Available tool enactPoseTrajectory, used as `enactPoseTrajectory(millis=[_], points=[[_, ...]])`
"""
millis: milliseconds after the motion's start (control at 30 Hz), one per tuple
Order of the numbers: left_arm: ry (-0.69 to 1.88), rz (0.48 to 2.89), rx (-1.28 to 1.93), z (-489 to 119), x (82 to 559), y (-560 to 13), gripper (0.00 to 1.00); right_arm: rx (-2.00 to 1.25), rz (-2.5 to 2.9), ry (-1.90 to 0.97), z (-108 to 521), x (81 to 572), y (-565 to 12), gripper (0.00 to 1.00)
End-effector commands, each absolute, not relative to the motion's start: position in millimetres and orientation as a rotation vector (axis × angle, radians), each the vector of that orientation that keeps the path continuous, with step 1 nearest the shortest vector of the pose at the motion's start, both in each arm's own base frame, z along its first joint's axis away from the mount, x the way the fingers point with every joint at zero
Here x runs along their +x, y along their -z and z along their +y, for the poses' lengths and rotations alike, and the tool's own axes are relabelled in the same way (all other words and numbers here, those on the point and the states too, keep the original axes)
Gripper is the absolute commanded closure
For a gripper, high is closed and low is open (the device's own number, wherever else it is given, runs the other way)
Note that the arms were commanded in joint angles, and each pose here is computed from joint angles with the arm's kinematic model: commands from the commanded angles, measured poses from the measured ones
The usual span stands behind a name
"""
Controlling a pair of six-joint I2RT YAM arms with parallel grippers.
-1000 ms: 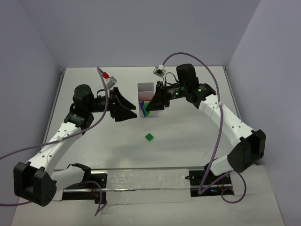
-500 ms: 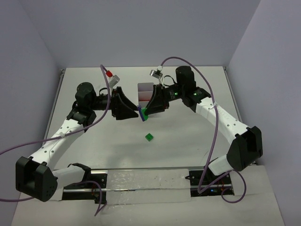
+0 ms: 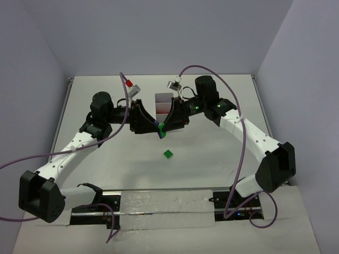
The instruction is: Sort the legos into containers by color
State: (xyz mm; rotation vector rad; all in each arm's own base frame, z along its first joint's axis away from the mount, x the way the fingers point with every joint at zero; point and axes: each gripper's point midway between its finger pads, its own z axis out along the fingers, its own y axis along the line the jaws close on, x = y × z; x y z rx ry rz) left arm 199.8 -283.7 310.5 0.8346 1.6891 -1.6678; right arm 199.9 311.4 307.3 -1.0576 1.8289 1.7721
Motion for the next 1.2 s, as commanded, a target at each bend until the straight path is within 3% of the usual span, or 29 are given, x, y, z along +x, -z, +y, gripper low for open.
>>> enactPoseTrajectory(millis=[0,133,400,733,833,1067,1167], points=[[1.661,1.613,0.881,-286.6,198.3,-329.5,0.49,-1.103,1.749,-1.743,311.5,197.0,-325.7,1.0],[1.668,1.619,0.887,-286.3,196.2,-327.4,0.61,-1.102,1.748,-1.744,310.2,196.8,-324.8,1.0],[1.669,1.688,0.914,-282.2,189.7,-311.2,1.0,-1.066,1.74,-1.747,297.0,204.7,-329.0,1.0],[1.533,1.78,0.849,-252.3,213.3,-276.8,1.0,-0.976,1.751,-1.644,268.2,225.9,-333.7,1.0],[1.436,1.815,0.801,-242.6,233.7,-269.8,1.0,-0.927,1.821,-1.5,267.3,245.3,-319.6,1.0],[1.11,1.862,0.515,-213.3,295.5,-268.4,1.0,-0.52,1.98,-0.861,257.8,347.1,-277.4,1.0],[0.999,1.894,0.416,-202.0,315.5,-265.1,1.0,-0.493,1.984,-0.675,265.5,363.1,-258.3,1.0]])
